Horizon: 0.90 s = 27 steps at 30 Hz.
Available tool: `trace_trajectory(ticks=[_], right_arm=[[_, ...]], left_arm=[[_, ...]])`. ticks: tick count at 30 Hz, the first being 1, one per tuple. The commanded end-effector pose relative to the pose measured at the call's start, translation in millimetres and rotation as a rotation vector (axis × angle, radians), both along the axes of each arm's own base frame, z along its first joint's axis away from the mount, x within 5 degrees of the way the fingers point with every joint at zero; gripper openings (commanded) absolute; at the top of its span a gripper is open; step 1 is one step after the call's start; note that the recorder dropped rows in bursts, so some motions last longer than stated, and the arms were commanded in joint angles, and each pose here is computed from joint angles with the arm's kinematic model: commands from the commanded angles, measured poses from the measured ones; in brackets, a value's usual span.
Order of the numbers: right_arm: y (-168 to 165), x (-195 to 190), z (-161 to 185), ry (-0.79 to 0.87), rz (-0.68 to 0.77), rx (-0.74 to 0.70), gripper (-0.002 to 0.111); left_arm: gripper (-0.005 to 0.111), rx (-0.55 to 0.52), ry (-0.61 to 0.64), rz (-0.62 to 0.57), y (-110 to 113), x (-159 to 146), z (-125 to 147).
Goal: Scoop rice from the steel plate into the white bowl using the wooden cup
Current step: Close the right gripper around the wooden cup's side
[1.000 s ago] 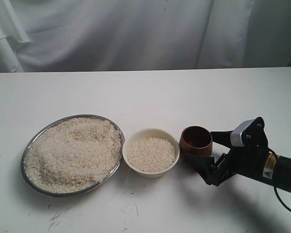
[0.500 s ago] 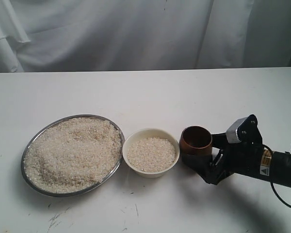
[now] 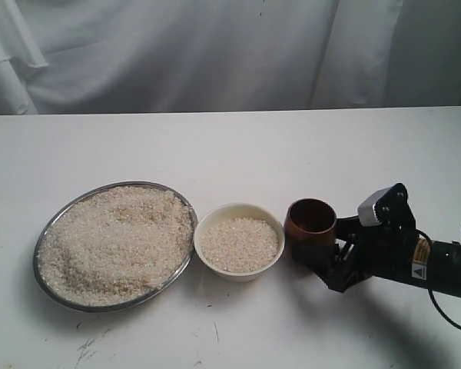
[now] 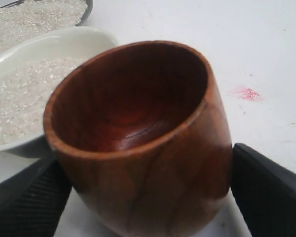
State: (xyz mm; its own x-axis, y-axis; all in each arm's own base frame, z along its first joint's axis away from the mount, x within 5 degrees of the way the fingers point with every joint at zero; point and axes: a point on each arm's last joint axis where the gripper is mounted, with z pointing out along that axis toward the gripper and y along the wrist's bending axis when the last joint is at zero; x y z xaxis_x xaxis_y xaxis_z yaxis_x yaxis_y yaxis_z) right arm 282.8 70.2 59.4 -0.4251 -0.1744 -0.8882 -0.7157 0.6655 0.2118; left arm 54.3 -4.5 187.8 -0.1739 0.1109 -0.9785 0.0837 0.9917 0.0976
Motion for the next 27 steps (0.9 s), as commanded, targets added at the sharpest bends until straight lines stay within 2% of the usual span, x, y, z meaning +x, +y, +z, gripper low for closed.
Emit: trace_trajectory(ticks=[1,4,7,9,14,18,19,27], right_arm=[[0.1,1.3,3.8,-0.052,0.021,0.015,0.074],[0.7,1.1,3.7,-0.053,0.024,0.012,0.071],[4.4,0.2,3.5,-0.062,0.042,0.003,0.062],[5.8,-0.2,3.5,-0.071,0.052,-0.004,0.052],[6.3,-0.3,3.7,-0.072,0.054,-0.002,0.019],[6.3,-0.2,4.3,-0.066,0.050,0.004,0.003],[6.3,-0.1,4.9,-0.068,0.050,0.004,0.000],[3.1,4.1,12.9,-0.081,0.008,-0.028,0.000]], left_arm=[[0.000,-0.004,-0.005,-0.005,-0.3,0.6,1.4],[0.000,-0.004,-0.005,-0.005,-0.3,0.6,1.4],[0.000,-0.004,-0.005,-0.005,-0.3,0.6,1.4],[0.000,-0.004,-0.005,-0.005,-0.3,0.6,1.4],[0.000,-0.006,-0.005,-0.005,-0.3,0.6,1.4],[0.000,-0.006,-0.005,-0.005,-0.3,0.6,1.4],[0.000,-0.006,-0.005,-0.005,-0.3,0.6,1.4],[0.000,-0.004,-0.005,-0.005,-0.3,0.6,1.4]])
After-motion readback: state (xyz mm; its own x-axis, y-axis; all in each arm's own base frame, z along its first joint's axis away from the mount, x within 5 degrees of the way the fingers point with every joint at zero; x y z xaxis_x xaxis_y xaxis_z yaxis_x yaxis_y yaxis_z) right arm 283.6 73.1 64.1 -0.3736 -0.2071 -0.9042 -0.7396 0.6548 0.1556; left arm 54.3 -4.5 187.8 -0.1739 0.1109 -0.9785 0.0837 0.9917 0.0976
